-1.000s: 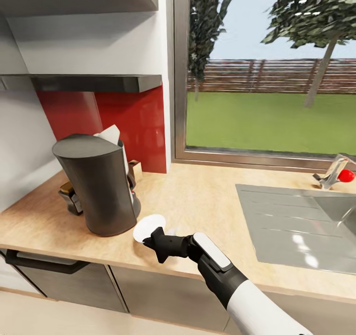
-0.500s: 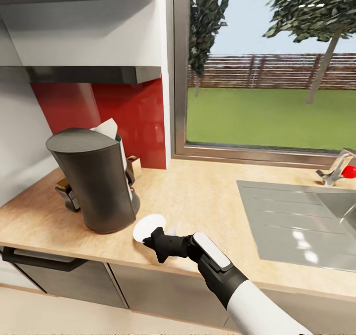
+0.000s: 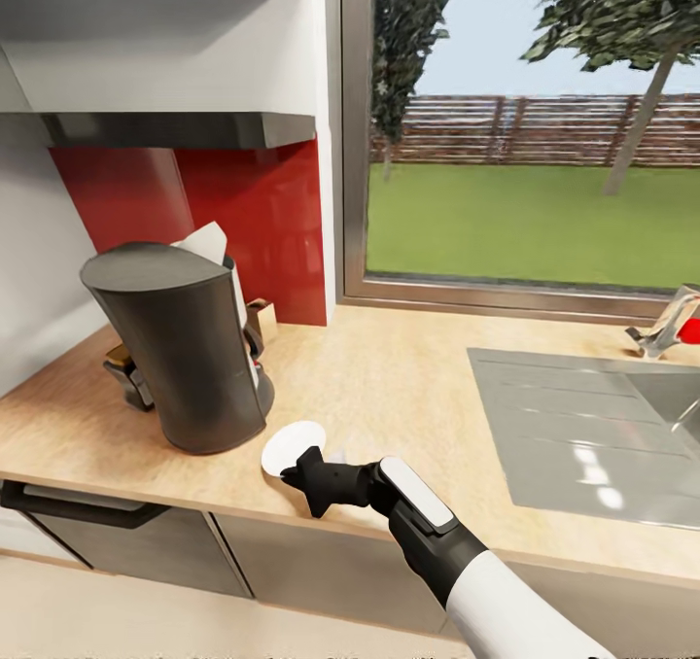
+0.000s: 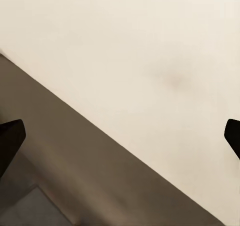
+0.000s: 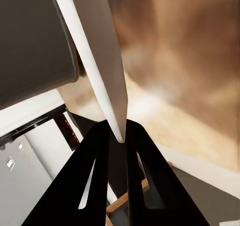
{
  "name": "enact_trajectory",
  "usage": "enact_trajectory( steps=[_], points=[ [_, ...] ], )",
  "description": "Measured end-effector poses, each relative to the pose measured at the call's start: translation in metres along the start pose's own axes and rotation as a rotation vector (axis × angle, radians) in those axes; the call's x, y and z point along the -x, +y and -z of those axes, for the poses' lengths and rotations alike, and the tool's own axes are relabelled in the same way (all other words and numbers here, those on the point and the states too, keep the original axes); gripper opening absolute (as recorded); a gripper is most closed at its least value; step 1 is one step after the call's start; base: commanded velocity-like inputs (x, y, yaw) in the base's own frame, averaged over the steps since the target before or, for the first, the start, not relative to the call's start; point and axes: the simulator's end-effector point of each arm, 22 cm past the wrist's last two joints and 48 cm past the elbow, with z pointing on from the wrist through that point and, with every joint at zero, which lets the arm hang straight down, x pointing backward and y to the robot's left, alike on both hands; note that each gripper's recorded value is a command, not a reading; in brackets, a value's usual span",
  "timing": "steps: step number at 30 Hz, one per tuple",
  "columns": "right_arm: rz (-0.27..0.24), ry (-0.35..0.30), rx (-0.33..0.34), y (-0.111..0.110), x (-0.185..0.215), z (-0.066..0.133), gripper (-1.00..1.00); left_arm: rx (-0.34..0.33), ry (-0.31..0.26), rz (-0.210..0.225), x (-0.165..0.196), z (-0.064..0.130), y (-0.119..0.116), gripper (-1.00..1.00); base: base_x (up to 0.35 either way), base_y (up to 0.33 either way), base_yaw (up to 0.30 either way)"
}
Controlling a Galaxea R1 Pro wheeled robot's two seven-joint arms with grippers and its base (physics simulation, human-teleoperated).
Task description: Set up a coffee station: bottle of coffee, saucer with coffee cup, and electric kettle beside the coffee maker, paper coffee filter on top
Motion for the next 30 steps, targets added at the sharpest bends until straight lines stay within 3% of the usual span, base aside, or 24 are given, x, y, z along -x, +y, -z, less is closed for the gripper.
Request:
enact_trajectory(
  steps=[30],
  points=[
    [-0.005, 0.002, 0.005, 0.0006, -0.0004, -0.0006, -1.00, 0.000, 0.008, 0.006, -0.0025, -0.0006, 0.0006, 1.00, 0.012, 0.025, 0.000]
  ],
)
